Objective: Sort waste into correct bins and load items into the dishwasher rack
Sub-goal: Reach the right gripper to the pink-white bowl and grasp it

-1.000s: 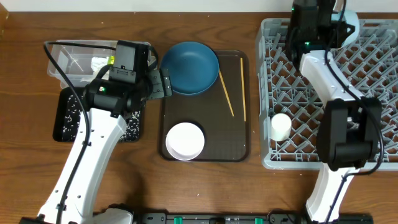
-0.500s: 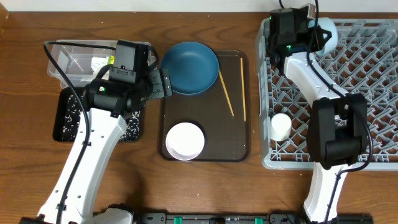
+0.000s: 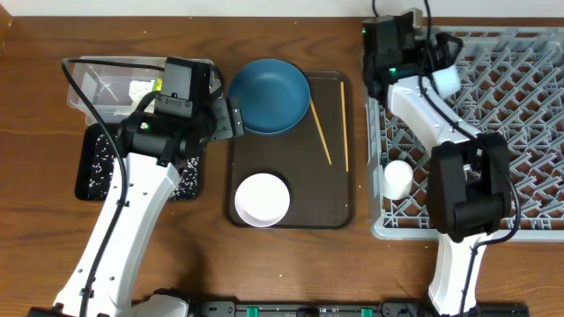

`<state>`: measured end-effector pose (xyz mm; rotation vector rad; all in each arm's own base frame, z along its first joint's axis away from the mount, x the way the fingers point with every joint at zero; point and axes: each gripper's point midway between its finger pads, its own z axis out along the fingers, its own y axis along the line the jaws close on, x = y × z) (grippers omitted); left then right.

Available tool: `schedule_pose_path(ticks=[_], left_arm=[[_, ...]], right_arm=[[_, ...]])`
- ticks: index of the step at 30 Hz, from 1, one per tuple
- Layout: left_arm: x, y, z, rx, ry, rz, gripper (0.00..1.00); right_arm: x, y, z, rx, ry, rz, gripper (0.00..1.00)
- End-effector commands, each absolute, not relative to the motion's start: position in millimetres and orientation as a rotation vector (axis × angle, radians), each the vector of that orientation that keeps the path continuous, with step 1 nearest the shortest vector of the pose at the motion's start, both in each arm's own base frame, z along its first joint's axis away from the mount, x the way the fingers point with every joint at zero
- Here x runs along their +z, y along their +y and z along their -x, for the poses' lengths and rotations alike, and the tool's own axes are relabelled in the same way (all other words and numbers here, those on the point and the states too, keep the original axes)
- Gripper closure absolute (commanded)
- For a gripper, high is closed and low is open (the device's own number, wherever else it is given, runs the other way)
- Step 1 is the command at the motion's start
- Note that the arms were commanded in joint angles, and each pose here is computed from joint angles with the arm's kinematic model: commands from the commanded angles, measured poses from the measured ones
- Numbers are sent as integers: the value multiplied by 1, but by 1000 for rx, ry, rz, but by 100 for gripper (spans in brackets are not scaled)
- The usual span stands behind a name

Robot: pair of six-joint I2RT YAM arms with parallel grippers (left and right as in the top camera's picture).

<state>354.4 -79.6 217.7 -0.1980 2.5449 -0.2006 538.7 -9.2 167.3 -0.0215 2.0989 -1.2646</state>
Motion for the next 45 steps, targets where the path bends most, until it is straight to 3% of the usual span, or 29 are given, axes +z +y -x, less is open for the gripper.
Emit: schedule_pose_path(ticks=[1, 7, 9, 15, 18, 27, 40, 43, 45], left_arm=[[218, -77, -357, -187, 2543, 205, 12], [218, -77, -357, -187, 2543, 205, 12], [218, -77, -357, -187, 2543, 205, 12], [218, -77, -357, -187, 2543, 205, 12], [218, -77, -357, -187, 2543, 205, 12], [218, -77, -357, -187, 2543, 205, 12], [218, -77, -357, -187, 2543, 205, 12], [218, -77, -357, -187, 2543, 205, 12], [218, -77, -357, -187, 2543, 205, 12]], right_arm=[[201, 11, -540, -1114, 2052, -11, 1], [224, 49, -528, -777, 2105, 21, 1], [212, 78, -517, -510, 2217, 80, 2], [166, 191, -445, 455, 2586, 223, 19], [138, 225, -412, 672, 2715, 228, 21], [61, 286, -344, 694, 2962, 309, 27], [30, 307, -289, 648, 3075, 421, 42], [21, 303, -276, 628, 3110, 432, 52], [18, 302, -273, 627, 3121, 434, 67]])
